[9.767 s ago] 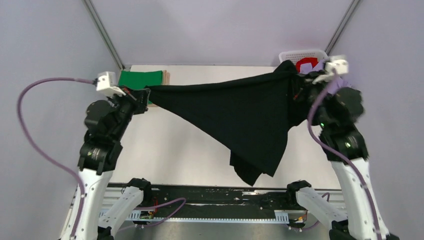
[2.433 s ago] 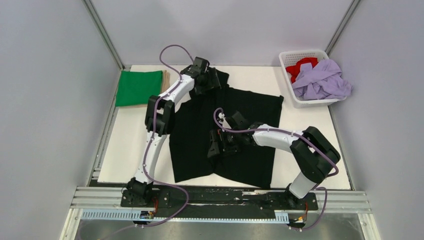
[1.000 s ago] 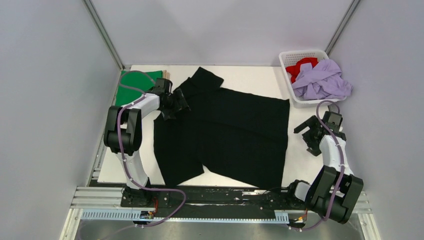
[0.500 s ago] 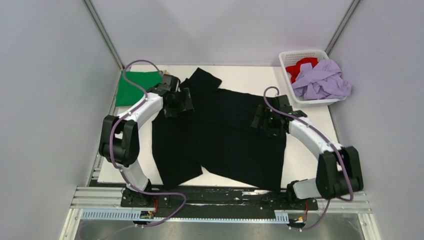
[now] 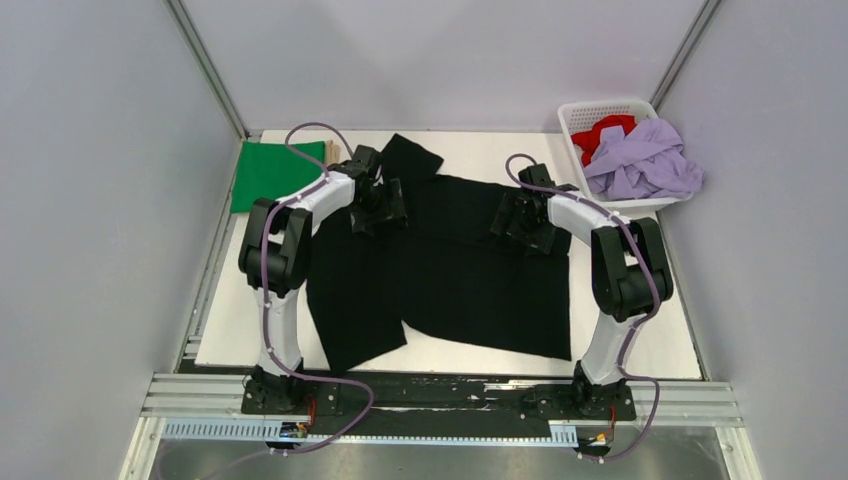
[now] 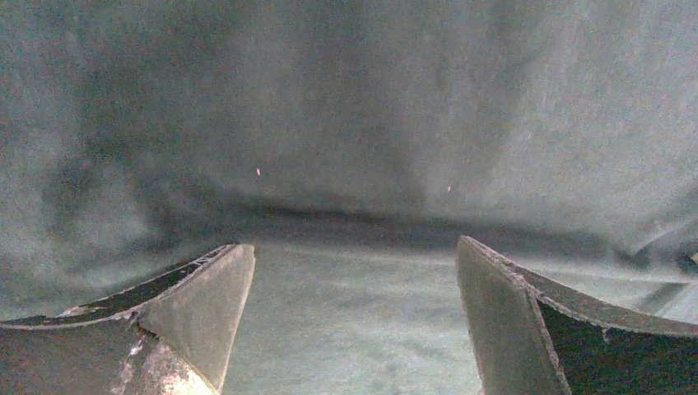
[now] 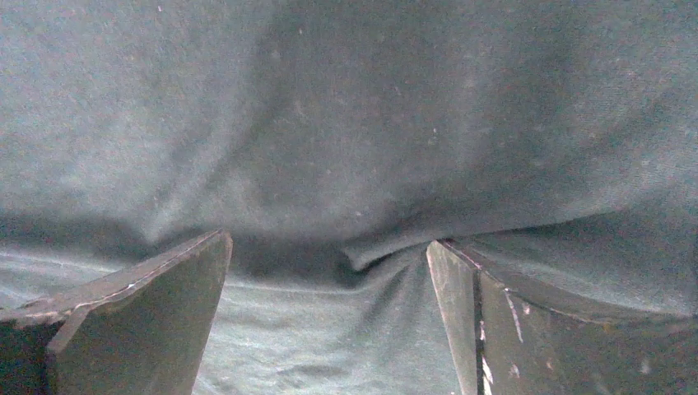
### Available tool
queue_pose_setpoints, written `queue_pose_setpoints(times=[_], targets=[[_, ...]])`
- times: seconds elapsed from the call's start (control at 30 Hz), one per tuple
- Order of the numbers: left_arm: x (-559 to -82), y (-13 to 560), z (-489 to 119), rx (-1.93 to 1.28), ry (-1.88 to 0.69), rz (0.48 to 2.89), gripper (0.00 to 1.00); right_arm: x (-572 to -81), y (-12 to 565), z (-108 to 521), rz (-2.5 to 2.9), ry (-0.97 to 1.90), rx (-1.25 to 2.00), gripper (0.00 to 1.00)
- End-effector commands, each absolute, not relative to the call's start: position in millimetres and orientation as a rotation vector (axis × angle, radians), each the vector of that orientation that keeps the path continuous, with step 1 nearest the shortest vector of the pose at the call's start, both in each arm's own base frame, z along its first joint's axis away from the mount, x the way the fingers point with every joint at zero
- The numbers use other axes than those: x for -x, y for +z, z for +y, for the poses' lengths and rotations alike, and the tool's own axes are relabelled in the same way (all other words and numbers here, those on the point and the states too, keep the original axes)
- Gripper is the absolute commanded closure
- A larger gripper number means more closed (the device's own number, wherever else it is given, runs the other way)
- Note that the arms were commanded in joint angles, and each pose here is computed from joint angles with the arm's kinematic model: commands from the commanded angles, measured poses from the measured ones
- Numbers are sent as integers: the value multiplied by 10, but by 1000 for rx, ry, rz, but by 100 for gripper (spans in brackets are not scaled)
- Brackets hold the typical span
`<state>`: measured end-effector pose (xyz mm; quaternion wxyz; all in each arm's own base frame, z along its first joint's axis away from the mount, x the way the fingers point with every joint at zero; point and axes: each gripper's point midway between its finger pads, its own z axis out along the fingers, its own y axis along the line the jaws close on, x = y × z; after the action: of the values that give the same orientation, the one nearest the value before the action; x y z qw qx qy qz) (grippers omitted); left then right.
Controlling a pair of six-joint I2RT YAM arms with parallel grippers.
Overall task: Fold and stack the t-shirts
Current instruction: Flatten out the tshirt
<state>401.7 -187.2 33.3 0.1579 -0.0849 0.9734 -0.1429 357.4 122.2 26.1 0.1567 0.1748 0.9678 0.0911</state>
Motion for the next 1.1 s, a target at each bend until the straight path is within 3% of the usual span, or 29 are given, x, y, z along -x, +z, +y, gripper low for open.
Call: queue_pose_setpoints(times=[0.0,0.3,0.5,0.6,0.73,0.9,1.07], targets=[[-4297,-116,-1812,375,-435,2831,0,-3963,-88,921,2739,167,-565,0],[-5115,38,-1953,357,-494,2731,0,-4783,118,615,2601,180,-586,0],[-5156,1012,-2023,207,-485,2561,0,-4725,990,758,2425,139,-498,0],[-4726,1522,-1968,136,-403,2493,0,-4413,1399,804,2343,150,-492,0],[-3908,1710,-1870,121,-316,2480,0,-3850,1785,665,2219,210,-593,0],[-2798,1290,-1450,177,-175,2631,0,-3177,1543,384,2165,194,-743,0],[-2065,1062,-1192,217,-130,2719,1,-2768,1369,214,2114,165,-824,0]])
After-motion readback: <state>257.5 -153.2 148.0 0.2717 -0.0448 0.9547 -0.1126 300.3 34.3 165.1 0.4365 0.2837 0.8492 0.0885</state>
